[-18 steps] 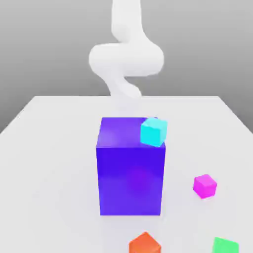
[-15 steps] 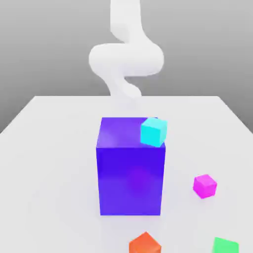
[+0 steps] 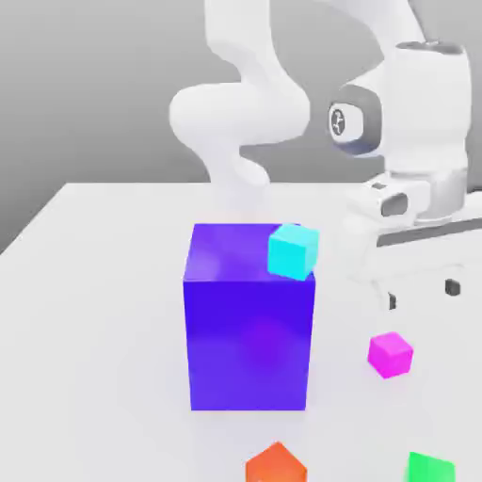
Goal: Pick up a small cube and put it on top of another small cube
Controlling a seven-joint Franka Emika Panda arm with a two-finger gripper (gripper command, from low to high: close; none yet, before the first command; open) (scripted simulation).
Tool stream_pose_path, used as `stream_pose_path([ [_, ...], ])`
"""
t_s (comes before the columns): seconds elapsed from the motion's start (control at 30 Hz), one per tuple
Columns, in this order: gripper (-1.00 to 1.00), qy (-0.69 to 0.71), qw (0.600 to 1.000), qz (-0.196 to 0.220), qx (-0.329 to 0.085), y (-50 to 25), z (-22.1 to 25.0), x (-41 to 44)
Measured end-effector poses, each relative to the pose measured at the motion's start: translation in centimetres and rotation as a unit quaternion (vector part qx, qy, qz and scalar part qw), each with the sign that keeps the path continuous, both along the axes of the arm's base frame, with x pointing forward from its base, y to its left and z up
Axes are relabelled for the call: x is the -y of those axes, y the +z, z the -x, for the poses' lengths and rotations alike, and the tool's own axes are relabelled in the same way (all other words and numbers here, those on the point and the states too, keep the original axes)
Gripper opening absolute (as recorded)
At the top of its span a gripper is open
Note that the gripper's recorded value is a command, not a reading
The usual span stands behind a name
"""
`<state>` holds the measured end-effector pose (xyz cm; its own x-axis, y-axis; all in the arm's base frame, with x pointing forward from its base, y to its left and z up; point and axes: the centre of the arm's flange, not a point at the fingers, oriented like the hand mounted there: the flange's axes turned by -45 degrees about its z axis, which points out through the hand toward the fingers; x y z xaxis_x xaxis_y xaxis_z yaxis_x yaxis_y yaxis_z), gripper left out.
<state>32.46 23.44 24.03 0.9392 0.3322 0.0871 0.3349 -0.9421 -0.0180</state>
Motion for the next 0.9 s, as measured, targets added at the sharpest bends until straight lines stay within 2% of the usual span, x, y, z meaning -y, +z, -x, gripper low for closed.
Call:
stream_pose_path([
  [0.1, 0.0, 0.013, 0.999, 0.02, -0.032, -4.8, 3.2, -0.3],
  [0.3, 0.0, 0.014, 0.999, 0.023, -0.038, -10.7, 3.8, -0.3],
  [0.33, -1.0, 0.014, 0.999, 0.023, -0.038, -11.2, 3.8, -0.3],
  [0.57, -1.0, 0.014, 0.999, 0.023, -0.037, -11.2, 3.8, -0.3],
  [0.77, -1.0, 0.014, 0.999, 0.024, -0.037, -6.2, 3.8, -0.3],
  [0.9, -1.0, 0.012, 0.999, 0.026, -0.038, -4.4, 0.5, -0.8],
])
